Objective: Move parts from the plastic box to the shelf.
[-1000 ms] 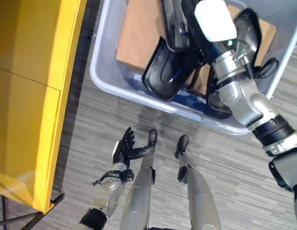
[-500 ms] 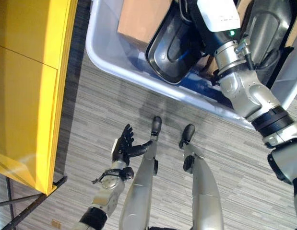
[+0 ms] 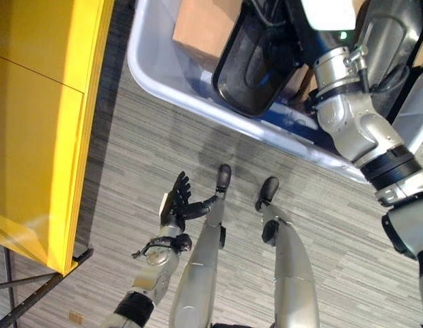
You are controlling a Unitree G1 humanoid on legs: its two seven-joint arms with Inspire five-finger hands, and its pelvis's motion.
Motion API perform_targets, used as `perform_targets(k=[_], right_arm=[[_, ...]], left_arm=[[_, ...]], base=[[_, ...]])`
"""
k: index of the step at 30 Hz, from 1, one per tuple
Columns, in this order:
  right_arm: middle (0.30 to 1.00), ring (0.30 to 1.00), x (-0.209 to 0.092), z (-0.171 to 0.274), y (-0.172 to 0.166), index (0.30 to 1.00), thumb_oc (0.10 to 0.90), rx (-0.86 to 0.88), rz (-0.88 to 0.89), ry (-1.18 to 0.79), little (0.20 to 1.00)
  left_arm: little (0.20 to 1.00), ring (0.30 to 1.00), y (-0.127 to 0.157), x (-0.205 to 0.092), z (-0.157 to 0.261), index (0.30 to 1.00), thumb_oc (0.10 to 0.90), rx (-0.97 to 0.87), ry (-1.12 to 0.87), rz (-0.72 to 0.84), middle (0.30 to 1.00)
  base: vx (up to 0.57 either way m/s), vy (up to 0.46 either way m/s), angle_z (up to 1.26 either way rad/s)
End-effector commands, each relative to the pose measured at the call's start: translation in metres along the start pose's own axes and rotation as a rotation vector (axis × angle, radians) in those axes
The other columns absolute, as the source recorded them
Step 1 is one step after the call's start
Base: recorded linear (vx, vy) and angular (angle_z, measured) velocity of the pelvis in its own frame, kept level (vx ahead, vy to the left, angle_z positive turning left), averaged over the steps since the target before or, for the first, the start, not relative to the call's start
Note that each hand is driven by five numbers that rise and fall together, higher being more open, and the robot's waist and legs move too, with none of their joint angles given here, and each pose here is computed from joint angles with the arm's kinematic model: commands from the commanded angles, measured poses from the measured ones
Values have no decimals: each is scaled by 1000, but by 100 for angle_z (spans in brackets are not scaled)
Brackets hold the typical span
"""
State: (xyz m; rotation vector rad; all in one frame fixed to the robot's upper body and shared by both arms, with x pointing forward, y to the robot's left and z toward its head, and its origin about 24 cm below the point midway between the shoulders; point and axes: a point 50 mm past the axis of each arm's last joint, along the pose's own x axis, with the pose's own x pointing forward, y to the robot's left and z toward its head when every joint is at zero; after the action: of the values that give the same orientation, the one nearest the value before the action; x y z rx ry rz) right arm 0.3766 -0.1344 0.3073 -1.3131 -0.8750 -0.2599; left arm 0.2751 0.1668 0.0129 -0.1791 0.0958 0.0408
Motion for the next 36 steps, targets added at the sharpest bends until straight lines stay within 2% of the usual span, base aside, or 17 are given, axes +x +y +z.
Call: perform_targets(k=[1,15,27,36], right_arm=[[300,300,8,23,-28,300,400,32,-132,-139,300],[300,300,-24,28,-22,300,400,117,-138,-182,300],[300,300,-41,35,-30,300,400,136,-110,-266,300],[300,300,-77,26,-18,300,400,239,-10,-226,300]], left_arm=[[1000,1000,7,-6,4,1000,900,-23,-40,17,1000],[1000,1000,9,-10,-10,1000,900,7,22,5,1000],[1000,1000,26,-21,-26,1000,900,86,112,-14,1000],[1000,1000,34,-36,-41,1000,900,118,191,-44,1000]], base=[[-35,8,0],[-35,4,-2],[8,2,-3],[53,-15,-4]])
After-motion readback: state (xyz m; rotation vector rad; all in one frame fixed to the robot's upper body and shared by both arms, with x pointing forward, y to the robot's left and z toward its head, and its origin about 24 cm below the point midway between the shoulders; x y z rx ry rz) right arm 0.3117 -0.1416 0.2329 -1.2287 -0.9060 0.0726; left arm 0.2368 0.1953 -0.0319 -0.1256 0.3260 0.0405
